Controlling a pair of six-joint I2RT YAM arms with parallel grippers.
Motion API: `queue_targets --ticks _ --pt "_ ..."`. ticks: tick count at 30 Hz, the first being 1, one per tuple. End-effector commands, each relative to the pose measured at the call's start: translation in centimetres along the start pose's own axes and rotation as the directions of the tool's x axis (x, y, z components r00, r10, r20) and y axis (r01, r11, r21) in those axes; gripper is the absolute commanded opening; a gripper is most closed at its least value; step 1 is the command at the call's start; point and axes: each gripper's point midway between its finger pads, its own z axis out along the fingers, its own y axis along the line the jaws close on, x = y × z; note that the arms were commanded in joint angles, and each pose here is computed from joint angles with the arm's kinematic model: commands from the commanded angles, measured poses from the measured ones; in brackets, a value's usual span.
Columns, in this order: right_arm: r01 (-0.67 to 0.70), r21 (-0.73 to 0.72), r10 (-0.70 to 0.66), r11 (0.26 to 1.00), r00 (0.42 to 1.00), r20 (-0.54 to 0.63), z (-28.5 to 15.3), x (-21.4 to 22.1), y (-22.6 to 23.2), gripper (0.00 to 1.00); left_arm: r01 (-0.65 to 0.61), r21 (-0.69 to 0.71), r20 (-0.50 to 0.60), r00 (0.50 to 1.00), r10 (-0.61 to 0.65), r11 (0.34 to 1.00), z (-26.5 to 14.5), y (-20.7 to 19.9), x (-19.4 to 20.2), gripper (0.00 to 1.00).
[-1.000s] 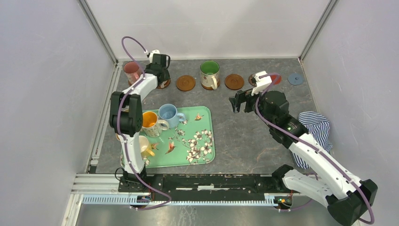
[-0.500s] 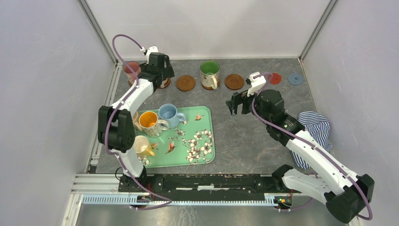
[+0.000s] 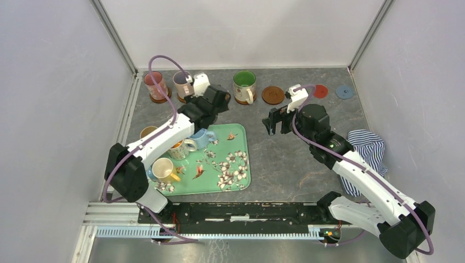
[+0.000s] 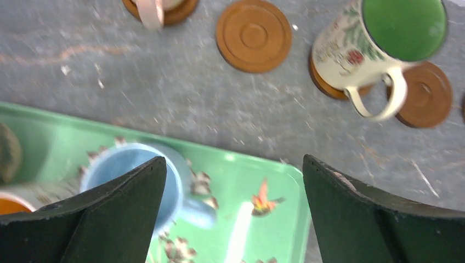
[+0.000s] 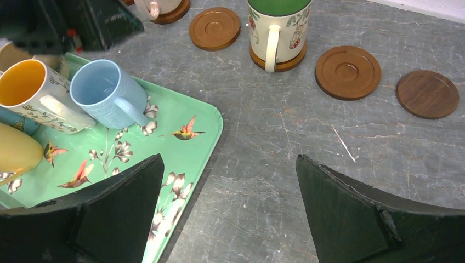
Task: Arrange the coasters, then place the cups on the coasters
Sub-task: Place the cup on the coaster, then pick up the cup from the tray.
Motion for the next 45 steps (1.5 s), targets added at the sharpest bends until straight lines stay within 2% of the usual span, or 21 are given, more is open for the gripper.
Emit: queue_targets --ticks 1,5,11,17,20,26,36,39,45 --pt "-0.012 0.044 0.010 0.999 0.999 0.047 -0.4 -1.0 -0.7 0.98 0.179 -0.083 0.053 0.983 -0.175 0.980 -3.1 -0.1 1.2 1.00" --pt "-0.026 0.092 0.018 0.995 0.996 0.085 -1.3 -1.7 -1.5 0.98 0.213 -0.102 -0.024 0.976 -0.216 0.972 -3.8 -1.2 4.3 1.00" --pt "-0.035 0.131 0.017 0.991 0.990 0.138 -2.4 -2.9 -2.3 0.98 0.280 -0.102 -0.047 0.957 -0.285 0.955 -4.6 -2.0 6.7 1.00" --pt "-0.044 0.163 0.019 0.986 0.988 0.152 -2.8 -2.9 -2.9 0.98 0.360 -0.273 0.002 0.928 -0.374 0.892 -4.2 0.5 8.4 1.00" --pt "-0.045 0.177 0.017 0.983 0.987 0.160 -3.1 -3.2 -3.1 0.98 0.421 -0.345 0.056 0.901 -0.430 0.839 -4.1 1.9 8.9 1.00" --pt "-0.040 0.190 0.007 0.981 0.985 0.170 -3.5 -3.5 -3.4 0.98 0.489 -0.367 0.127 0.869 -0.478 0.791 -2.9 2.4 9.1 1.00" --pt "-0.034 0.193 0.003 0.981 0.987 0.160 -3.5 -3.1 -3.4 0.98 0.531 -0.458 0.144 0.836 -0.530 0.714 -0.2 4.0 9.8 0.99" --pt "-0.031 0.191 0.001 0.981 0.988 0.157 -3.4 -3.1 -3.4 0.98 0.532 -0.482 0.131 0.829 -0.544 0.696 0.6 4.4 10.3 0.95" --pt "-0.029 0.189 -0.001 0.982 0.988 0.152 -3.2 -2.9 -3.4 0.98 0.521 -0.508 0.101 0.827 -0.553 0.686 1.3 4.6 11.6 0.80"
